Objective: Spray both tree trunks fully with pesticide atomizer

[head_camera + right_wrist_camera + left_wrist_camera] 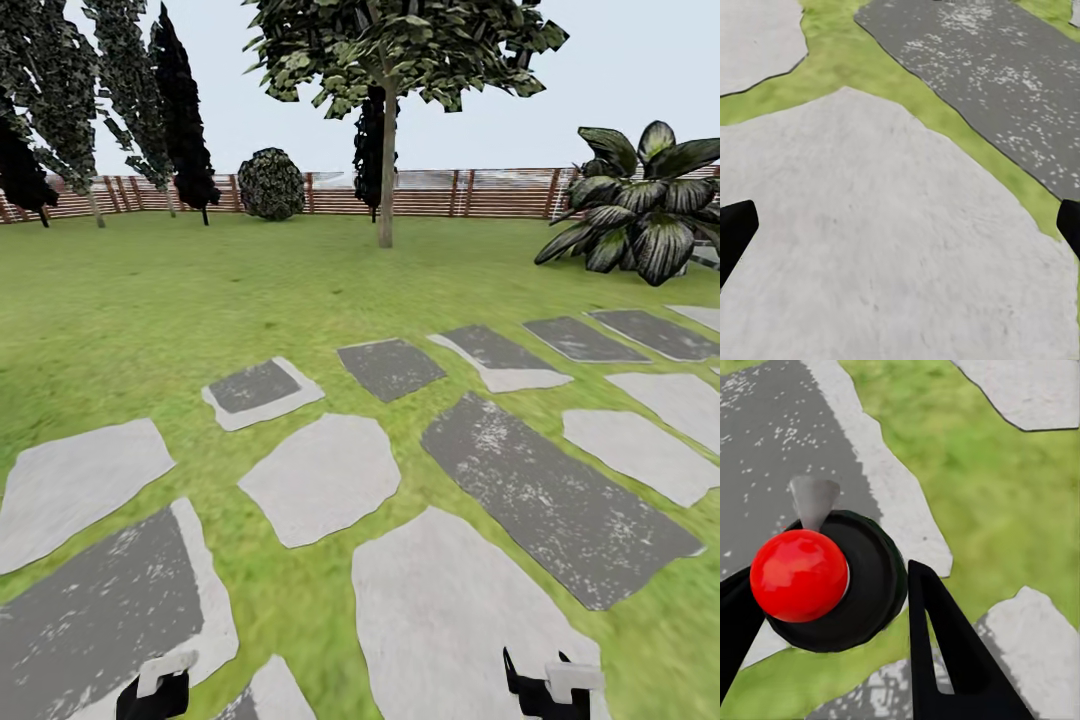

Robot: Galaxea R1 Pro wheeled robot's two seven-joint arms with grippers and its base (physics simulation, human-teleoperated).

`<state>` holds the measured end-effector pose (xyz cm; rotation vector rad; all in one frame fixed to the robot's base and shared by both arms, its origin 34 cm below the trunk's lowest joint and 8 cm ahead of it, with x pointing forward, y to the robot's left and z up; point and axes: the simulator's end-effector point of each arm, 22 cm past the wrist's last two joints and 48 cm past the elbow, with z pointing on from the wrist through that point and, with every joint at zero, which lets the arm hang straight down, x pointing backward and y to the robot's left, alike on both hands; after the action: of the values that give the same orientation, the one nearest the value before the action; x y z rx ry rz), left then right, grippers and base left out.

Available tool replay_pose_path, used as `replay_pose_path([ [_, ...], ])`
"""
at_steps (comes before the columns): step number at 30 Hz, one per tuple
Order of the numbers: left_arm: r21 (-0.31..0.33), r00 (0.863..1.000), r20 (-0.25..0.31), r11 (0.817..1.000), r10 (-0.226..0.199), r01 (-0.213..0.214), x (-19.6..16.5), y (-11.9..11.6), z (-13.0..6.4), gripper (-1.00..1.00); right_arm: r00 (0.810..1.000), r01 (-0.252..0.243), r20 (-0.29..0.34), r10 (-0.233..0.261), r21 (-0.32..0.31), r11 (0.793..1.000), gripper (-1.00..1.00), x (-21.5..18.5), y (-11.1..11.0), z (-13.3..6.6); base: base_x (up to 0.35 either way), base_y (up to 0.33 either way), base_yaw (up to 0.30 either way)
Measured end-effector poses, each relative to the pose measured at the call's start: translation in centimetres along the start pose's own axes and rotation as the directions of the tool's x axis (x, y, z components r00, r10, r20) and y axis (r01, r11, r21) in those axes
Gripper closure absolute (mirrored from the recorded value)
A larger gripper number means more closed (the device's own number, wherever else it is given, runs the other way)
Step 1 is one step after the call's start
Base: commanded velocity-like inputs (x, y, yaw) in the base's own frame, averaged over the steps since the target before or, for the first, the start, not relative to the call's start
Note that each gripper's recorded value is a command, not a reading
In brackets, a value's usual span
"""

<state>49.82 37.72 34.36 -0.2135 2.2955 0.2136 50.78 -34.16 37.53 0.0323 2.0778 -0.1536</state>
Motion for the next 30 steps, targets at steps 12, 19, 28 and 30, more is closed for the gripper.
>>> replay_pose_path([
  [12, 0.000, 1.000, 0.001, 1.000, 0.000, 0.000, -0.03, -0.02, 0.01, 1.00, 1.000, -0.001, 0.000, 0.001, 0.000, 1.000, -1.00, 0.00, 0.01, -0.01, 0.337, 0.000, -0.084],
  [19, 0.000, 1.000, 0.001, 1.000, 0.000, 0.000, -0.02, 0.00, 0.01, 1.00, 1.000, 0.000, 0.000, 0.000, -0.001, 1.000, -1.00, 0.00, 0.06, 0.00, 0.337, 0.000, -0.023],
  [28, 0.000, 1.000, 0.000, 1.000, 0.000, 0.000, -0.02, 0.00, 0.01, 1.00, 1.000, -0.001, 0.000, 0.001, -0.001, 1.000, -1.00, 0.01, 0.06, -0.01, 0.337, 0.000, 0.000],
  [30, 0.000, 1.000, 0.001, 1.000, 0.000, 0.000, -0.03, 0.00, 0.01, 1.00, 1.000, 0.000, 0.000, 0.000, -0.001, 1.000, -1.00, 0.00, 0.07, 0.00, 0.337, 0.000, -0.010],
])
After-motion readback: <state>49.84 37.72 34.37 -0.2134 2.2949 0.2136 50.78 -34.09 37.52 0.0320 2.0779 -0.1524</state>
